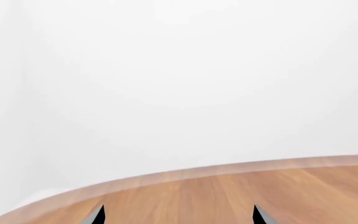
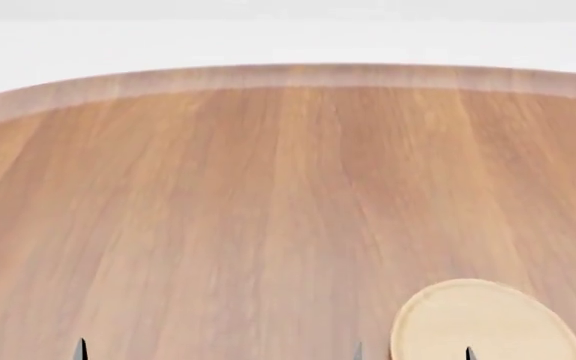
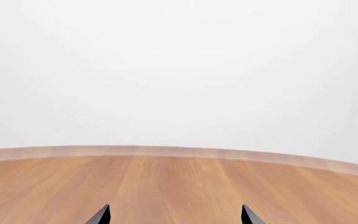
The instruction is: Put the chocolate pudding to the left of the plate.
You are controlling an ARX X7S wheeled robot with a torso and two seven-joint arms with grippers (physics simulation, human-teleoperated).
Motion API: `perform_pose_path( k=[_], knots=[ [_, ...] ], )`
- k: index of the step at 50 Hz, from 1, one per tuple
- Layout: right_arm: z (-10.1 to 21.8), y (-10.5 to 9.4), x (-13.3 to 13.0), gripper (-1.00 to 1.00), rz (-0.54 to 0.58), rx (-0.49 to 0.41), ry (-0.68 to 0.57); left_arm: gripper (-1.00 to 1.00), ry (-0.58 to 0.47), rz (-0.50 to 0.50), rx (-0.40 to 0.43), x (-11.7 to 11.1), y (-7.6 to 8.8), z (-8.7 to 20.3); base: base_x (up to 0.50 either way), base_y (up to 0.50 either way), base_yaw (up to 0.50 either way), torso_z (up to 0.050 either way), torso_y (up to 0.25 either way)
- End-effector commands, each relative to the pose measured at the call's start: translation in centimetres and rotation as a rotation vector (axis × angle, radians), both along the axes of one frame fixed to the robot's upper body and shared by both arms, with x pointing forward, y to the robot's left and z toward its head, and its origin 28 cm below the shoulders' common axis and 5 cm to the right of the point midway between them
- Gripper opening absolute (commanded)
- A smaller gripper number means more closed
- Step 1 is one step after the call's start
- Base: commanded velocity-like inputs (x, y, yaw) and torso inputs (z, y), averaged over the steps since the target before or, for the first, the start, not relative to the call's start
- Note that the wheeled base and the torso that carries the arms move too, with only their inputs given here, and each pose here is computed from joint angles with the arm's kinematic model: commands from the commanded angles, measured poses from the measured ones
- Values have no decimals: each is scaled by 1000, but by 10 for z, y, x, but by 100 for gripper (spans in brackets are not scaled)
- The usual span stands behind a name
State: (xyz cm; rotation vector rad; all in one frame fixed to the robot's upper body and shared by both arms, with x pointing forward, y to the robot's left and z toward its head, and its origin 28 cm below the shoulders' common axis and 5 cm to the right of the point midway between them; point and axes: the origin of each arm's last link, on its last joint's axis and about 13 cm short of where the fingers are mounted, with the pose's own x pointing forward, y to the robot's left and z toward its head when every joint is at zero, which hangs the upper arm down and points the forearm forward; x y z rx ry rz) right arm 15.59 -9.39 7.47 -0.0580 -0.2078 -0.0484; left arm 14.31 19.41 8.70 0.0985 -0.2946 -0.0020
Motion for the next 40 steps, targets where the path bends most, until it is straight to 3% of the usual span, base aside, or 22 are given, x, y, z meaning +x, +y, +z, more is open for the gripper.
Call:
perform_pose_path(
  k=[1, 10, 21, 25, 27, 28, 29, 30, 31, 33, 35, 36, 38, 40],
  knots=[
    [0, 0, 0, 100, 0, -1, 0, 100, 2, -2, -1, 0, 0, 0, 262, 0, 0, 0, 0],
    [0, 0, 0, 100, -18, -2, -9, 100, 1, -1, -1, 1, 0, -1, 265, 0, 0, 0, 0],
    [6, -3, 0, 100, -40, -12, -38, 100, 2, -2, -2, 2, 0, -1, 11, 0, 0, 0, 0],
    [41, -31, 10, 100, -139, -40, -111, 100, 2, -3, -5, 1, 1, -1, 0, 0, 0, 0, 0],
    [59, -41, 13, 100, -198, -95, -144, 100, 1, -2, -9, 1, 2, -1, 0, 0, 0, 0, 0],
    [79, -50, 15, 100, -178, -134, -175, 100, 0, 0, -9, 2, 2, -1, 0, 0, 0, 0, 0],
    [80, -50, 15, 100, -178, -134, -175, 100, 0, 0, -9, 2, 2, -1, 0, 0, 0, 0, 0],
    [97, -57, 14, 100, -186, -205, -201, 100, 3, -2, -11, 2, 2, -1, 0, 0, 0, 0, 0],
    [120, -62, 10, 100, -145, -286, -253, 100, 4, -3, -12, 2, 3, -1, 0, 0, 0, 0, 0],
    [141, -67, 7, 100, -19, -304, -273, 100, 4, -1, -12, 3, 4, 0, 0, 0, 0, 0, 0],
    [185, -85, 7, 100, 164, -521, -245, 100, -1, 11, -19, 3, 6, 2, 0, 0, 0, 0, 0],
    [192, -87, 4, 100, 269, -546, -183, 100, -2, 11, -20, 2, 6, 2, 0, 0, 0, 0, 0],
    [218, -101, 12, 100, 299, -583, -98, 100, -1, 13, -19, 2, 6, 2, 0, 0, 0, 0, 0],
    [239, -105, 13, 100, 415, -615, -124, 100, 1, 14, -18, 3, 6, 2, 0, 0, 0, 0, 0]
  ],
)
